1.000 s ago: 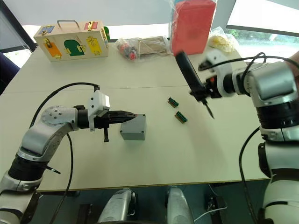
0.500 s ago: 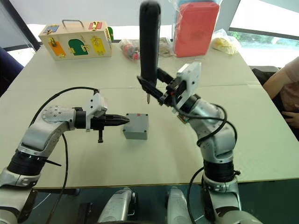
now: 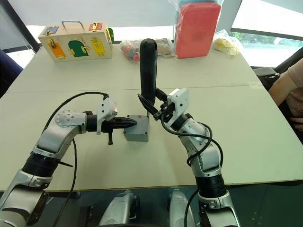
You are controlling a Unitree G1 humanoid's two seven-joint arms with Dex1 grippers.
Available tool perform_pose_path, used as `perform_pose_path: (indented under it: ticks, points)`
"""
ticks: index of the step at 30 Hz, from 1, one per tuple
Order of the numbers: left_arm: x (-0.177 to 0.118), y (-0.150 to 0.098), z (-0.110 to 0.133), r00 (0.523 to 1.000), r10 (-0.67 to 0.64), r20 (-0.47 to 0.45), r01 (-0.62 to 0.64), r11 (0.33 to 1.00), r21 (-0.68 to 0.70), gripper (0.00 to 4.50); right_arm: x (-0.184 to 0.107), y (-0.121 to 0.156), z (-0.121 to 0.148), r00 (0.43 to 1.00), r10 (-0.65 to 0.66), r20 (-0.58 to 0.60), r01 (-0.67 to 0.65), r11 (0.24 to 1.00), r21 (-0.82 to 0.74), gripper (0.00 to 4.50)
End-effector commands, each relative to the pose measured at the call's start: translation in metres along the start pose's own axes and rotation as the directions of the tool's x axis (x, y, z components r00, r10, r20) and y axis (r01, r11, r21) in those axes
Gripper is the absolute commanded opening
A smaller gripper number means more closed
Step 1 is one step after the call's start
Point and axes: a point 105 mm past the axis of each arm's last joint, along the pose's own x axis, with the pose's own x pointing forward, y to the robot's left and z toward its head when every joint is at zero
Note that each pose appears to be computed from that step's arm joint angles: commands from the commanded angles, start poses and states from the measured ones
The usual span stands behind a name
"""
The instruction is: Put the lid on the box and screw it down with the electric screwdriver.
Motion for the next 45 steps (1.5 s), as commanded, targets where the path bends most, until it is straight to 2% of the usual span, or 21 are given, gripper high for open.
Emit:
perform_pose_path:
  ticks: [1,15,34,45]
  points:
    - [0.001,-0.002,-0.001,1.0,-0.008,-0.015,0.008,1.0,0.008,0.0,0.005,0.005,0.014,0.997,0.013,0.072,-0.011,0.999,-0.032,1.81]
    - [0.001,-0.004,-0.004,1.0,-0.011,-0.021,0.011,1.0,0.005,0.0,0.007,0.012,0.002,0.998,0.043,0.046,-0.042,0.999,-0.018,1.81]
    - [0.002,-0.01,-0.007,0.999,-0.021,-0.027,0.021,1.0,0.001,0.0,0.015,0.015,0.008,0.995,0.091,0.051,-0.09,0.995,-0.035,1.81]
    - [0.002,-0.009,-0.007,0.999,-0.016,-0.029,0.016,1.0,0.0,0.0,0.008,0.018,-0.015,0.995,0.089,-0.054,-0.086,0.995,0.053,1.81]
